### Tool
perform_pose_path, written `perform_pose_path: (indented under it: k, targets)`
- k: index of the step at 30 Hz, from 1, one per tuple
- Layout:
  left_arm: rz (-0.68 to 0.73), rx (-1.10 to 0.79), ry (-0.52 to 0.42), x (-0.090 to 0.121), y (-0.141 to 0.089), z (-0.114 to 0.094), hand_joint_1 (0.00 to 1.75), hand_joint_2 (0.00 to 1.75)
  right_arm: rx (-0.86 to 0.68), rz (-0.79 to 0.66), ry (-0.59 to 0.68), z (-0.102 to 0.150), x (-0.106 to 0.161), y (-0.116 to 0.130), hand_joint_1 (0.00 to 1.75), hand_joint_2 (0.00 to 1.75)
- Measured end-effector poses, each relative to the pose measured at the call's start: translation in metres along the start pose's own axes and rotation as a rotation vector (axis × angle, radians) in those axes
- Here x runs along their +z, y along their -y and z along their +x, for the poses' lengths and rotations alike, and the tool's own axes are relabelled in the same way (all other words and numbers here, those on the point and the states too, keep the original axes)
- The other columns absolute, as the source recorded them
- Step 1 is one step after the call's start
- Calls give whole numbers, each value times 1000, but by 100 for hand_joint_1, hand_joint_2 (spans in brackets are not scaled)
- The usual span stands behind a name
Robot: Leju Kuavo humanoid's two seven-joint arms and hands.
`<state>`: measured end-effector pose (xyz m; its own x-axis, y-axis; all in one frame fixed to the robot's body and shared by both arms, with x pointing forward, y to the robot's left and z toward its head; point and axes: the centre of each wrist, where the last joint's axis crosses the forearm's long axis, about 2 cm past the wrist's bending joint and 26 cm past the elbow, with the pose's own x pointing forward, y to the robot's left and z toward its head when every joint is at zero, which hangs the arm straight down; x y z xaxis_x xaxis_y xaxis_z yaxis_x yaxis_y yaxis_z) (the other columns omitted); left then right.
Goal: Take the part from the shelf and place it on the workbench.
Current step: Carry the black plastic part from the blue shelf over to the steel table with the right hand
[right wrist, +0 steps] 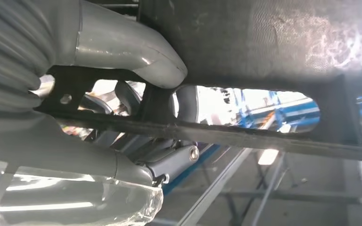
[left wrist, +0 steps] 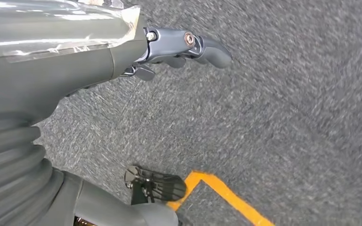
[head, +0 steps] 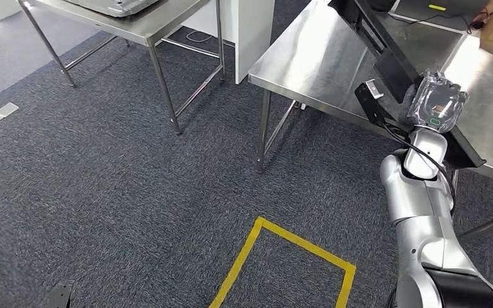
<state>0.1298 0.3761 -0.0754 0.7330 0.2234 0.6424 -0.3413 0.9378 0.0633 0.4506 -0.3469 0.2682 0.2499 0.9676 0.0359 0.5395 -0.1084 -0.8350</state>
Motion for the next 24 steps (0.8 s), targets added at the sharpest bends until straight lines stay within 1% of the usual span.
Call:
perform_pose_path:
  k: [4, 12, 24]
  targets:
    - [-20, 17, 2, -1, 4, 0, 0, 175, 30, 41, 18, -2, 1, -6, 175, 175]
    - [-51, 18, 17, -2, 1, 3, 0, 175, 68, 57, 38, 2, 0, -7, 175, 175]
    - [-83, 17, 26, -3, 2, 4, 0, 175, 109, 87, 47, 2, 0, -8, 175, 175]
